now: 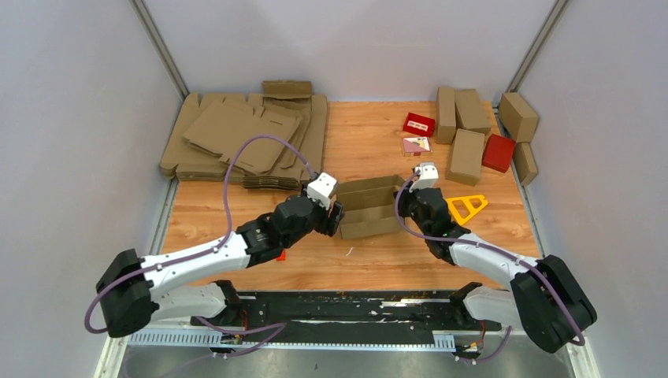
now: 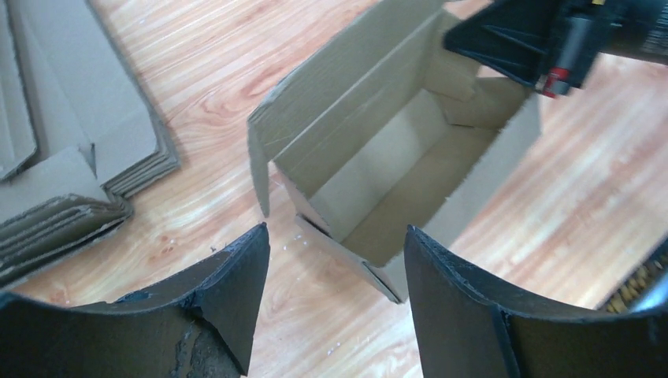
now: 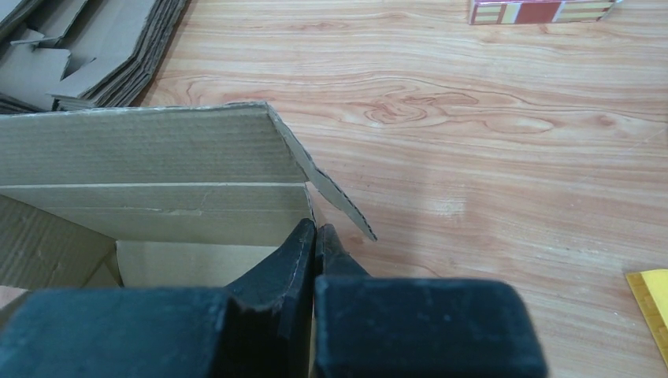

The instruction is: Fold the paper box

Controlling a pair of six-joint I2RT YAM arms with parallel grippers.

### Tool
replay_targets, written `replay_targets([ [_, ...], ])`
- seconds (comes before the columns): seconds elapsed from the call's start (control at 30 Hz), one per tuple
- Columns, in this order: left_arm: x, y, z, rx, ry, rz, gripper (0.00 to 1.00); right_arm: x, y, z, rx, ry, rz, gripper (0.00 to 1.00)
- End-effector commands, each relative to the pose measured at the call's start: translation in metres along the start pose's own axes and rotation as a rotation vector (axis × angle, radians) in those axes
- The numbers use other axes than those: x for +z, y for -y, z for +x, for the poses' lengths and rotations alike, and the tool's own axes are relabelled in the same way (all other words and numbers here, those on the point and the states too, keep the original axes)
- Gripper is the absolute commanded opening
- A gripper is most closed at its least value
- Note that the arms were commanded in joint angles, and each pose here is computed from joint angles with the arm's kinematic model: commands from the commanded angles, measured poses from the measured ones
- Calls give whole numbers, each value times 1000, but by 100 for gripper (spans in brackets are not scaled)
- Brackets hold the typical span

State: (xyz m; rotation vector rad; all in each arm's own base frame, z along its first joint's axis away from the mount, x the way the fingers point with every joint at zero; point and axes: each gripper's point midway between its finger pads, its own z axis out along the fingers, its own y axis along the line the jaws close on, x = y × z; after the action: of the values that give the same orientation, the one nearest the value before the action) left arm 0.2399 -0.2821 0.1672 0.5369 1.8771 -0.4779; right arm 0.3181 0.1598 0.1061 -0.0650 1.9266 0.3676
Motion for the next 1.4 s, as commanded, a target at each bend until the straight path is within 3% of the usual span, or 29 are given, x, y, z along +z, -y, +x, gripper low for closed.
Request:
replay_targets([
  [0.0,-20,12,-18,131,-44,173,71,-1,-18,-16,-27,59,-92,0],
  [0.13,-14,4,-42,184,-53,154,74,-3,-21,-17,-42,65,-118,0],
  [0.2,-7,2,-50,218,-64,133,82,-4,-22,-18,-44,68,-123,0],
  [0.27,4,-1,-53,240,-81,112,84,-5,-22,-19,-46,71,-126,0],
  [0.6,48,15,-48,308,-211,237,79,-4,-26,-19,-55,71,-147,1],
  [0.73,56,21,-46,310,-229,277,68,-4,-26,-18,-54,71,-148,1],
  [0.97,58,32,-36,306,-258,344,36,-5,-27,-19,-52,72,-153,5],
  [1.17,55,36,-37,318,-251,375,17,-8,-36,-27,-58,49,-185,36],
  [1.37,53,41,-32,303,-250,404,9,-22,-32,-30,-28,2,-157,50],
])
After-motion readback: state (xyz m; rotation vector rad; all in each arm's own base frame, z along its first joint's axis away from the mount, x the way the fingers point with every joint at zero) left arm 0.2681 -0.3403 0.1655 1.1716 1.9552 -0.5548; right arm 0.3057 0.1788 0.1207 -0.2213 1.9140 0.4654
